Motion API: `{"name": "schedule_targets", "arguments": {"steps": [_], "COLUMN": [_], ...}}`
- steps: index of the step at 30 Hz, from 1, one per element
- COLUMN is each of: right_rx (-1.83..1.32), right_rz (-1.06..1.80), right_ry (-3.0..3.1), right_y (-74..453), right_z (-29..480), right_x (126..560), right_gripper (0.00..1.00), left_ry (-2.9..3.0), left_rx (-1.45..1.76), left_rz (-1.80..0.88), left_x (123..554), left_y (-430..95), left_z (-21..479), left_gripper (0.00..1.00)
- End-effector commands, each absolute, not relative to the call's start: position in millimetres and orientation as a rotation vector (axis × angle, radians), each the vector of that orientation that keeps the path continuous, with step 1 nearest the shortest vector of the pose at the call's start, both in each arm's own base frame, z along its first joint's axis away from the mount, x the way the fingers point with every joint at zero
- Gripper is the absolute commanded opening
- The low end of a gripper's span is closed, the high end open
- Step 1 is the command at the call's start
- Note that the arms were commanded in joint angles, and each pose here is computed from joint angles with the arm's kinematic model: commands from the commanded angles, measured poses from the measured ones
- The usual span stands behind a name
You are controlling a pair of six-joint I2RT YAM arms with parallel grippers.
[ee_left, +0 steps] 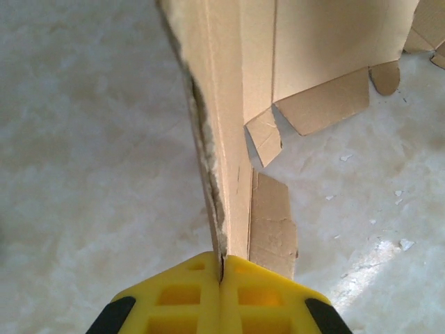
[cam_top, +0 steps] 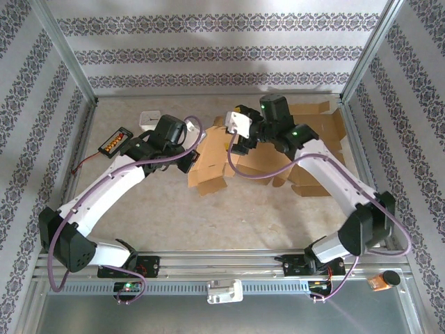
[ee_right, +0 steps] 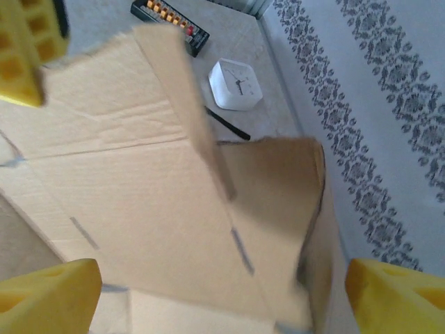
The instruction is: Fold the paper box
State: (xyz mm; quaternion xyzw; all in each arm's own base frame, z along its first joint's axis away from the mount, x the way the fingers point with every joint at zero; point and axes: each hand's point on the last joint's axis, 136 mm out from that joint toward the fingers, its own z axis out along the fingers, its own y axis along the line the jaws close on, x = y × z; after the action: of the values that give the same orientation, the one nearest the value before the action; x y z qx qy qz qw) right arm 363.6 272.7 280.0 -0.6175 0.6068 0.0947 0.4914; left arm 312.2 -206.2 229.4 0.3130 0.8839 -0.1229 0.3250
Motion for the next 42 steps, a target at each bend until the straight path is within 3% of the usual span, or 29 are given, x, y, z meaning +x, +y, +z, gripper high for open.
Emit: {"name": "schedule_targets", "arguments": {"steps": [1, 9, 15, 24, 25, 27, 34, 37, 42], "right_rx": [-1.516, -1.45, -1.391, -1.307, -1.281, -1.165, -0.708, -0.535, -0.364], "right_rz": [0.102, 0.005, 0.028, 0.105, 0.125, 0.188, 0.379, 0.46, 0.504], "right_ry": [1.295, 1.273, 1.329, 1.406, 1.422, 1.505, 1.785, 1.892, 1.989], "right_y": [285, 286, 275, 276, 277, 276, 255, 248, 236], "right_z": [296, 286, 287, 291, 295, 306, 320, 309, 266], "right_x": [400, 430, 433, 437, 437, 439, 450, 448, 441], "right_gripper": [0.88, 0.63, 0.57, 0.13, 0.11, 0.09, 0.03, 0.03, 0.02], "left_ry": [2.303, 2.319, 2.348, 2.371, 2.372, 2.355, 2.233, 2.225, 2.304], "left_rx": [0.923, 0.882, 0.823, 0.728, 0.7, 0.611, 0.279, 0.161, 0.04], "left_rz": [-0.261, -0.2, -0.2, -0.125, -0.117, -0.102, -0.049, -0.073, -0.141], "left_x": [314, 323, 329, 341, 343, 349, 345, 335, 327], "left_y": [-202, -195, -193, -184, -183, -178, -141, -124, -100], "left_z": [226, 224, 231, 245, 248, 261, 325, 338, 326], "left_gripper": [0.0, 0.0, 0.0, 0.0, 0.04, 0.29, 0.69, 0.75, 0.76]}}
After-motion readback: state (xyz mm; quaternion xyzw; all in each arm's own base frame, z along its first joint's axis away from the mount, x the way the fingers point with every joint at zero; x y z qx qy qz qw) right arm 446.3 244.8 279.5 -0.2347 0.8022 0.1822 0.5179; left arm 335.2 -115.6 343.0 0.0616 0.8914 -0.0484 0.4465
